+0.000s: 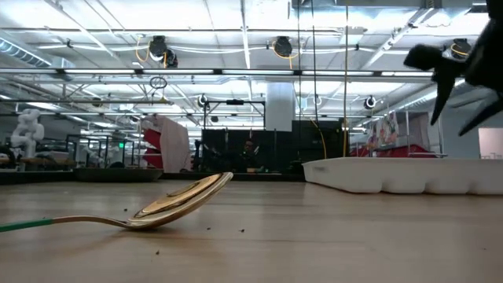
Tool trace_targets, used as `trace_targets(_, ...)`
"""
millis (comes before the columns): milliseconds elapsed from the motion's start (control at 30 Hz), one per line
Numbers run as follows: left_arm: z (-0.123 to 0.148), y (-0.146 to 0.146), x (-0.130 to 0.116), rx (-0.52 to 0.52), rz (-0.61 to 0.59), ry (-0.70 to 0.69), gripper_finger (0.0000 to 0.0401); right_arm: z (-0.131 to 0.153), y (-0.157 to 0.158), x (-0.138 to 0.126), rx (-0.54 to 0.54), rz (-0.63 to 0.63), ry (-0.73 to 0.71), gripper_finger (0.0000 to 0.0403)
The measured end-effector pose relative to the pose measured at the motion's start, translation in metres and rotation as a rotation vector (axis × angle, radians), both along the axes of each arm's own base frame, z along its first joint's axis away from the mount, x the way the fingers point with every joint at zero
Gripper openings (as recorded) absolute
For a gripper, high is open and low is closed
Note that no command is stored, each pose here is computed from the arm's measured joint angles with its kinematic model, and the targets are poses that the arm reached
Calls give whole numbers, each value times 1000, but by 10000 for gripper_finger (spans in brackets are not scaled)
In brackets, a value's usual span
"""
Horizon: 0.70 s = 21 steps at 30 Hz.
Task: Sort silverware
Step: Put the green spoon into the silverware tray
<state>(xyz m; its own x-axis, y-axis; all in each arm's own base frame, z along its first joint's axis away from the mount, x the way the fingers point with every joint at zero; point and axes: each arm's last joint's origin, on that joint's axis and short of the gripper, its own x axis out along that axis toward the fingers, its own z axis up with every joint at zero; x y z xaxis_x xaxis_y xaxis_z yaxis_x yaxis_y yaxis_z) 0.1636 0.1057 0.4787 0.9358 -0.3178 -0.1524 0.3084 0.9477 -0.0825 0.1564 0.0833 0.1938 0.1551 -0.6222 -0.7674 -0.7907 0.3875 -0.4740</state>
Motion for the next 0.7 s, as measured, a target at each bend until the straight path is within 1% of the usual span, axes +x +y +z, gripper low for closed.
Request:
trace_targets(100, -4, 0, 2, -92, 60, 66, 109, 26, 1, 1, -5, -104, -32, 176)
trace_targets(167, -6, 0, 6, -209, 144, 130, 109, 50, 3, 4, 16, -187, -80, 177)
trace_targets(200, -9, -1, 9, -284, 197, 171, 109, 63, 5, 7, 39, -231, -134, 177)
trace_targets(233, -12, -2, 12, -362, 260, 219, 109, 76, 8, 11, 87, -272, -206, 176)
trace_targets(300, -19, -6, 17, -496, 376, 320, 109, 107, 13, 16, 244, -376, -362, 175)
trace_targets(333, -23, -11, 20, -541, 408, 374, 109, 124, 14, 16, 312, -447, -445, 174)
trace_targets(367, -28, -16, 23, -564, 417, 424, 109, 140, 13, 15, 376, -513, -529, 174)
trace_targets(433, -35, -28, 32, -572, 383, 506, 109, 166, 10, 10, 498, -626, -671, 174)
trace_targets(533, -44, -44, 52, -499, 336, 574, 109, 194, 4, -2, 698, -789, -871, 174)
trace_targets(600, -54, -55, 70, -422, 310, 613, 109, 204, 3, -9, 817, -850, -940, 174)
trace_targets(700, -76, -73, 100, -321, 213, 699, 109, 211, 7, -14, 955, -888, -989, 174)
